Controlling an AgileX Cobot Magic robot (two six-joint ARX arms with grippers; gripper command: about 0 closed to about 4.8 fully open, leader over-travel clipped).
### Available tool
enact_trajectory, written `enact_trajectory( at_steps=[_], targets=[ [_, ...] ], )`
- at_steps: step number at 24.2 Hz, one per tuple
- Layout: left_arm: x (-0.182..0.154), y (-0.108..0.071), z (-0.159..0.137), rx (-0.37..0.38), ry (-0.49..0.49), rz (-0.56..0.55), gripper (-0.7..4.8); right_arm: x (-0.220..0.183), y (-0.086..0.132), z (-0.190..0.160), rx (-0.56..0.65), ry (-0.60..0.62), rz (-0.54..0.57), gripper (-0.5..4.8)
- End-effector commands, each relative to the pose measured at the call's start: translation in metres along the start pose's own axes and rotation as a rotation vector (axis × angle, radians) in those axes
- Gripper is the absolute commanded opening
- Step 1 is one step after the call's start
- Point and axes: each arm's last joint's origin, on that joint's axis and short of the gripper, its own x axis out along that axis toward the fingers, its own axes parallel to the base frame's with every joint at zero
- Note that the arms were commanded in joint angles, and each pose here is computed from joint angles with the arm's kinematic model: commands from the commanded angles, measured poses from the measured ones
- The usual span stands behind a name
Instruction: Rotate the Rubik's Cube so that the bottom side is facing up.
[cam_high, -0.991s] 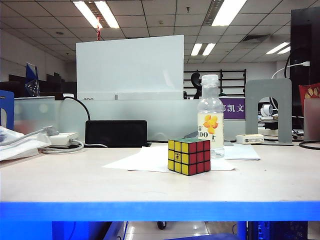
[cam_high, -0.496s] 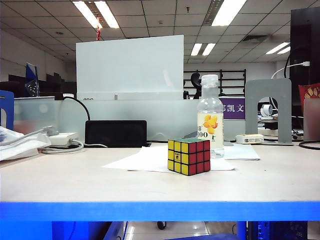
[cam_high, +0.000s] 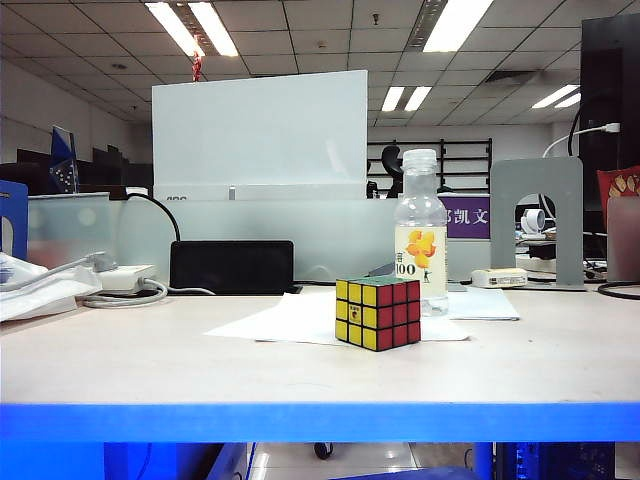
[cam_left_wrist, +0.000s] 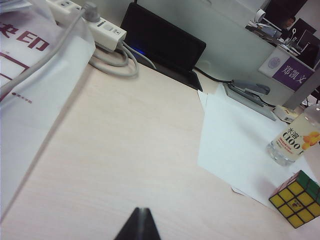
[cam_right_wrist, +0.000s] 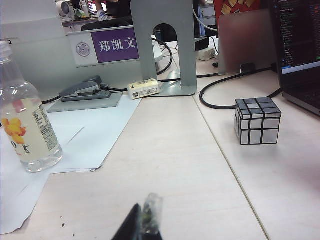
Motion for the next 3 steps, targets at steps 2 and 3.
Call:
enact_trajectory(
  at_steps=[2,3],
  targets=[
    [0.0004,0.0006,-0.0018,-0.005,0.013,-0.009,-0.04,0.0003,0.0000,-0.0004,0.004,-0.011,0.001,-0.01],
    [0.0004,0.0006,-0.0018,-0.005,0.013,-0.009,-0.04,0.0003,0.0000,-0.0004,0.004,-0.011,0.001,-0.01]
  ],
)
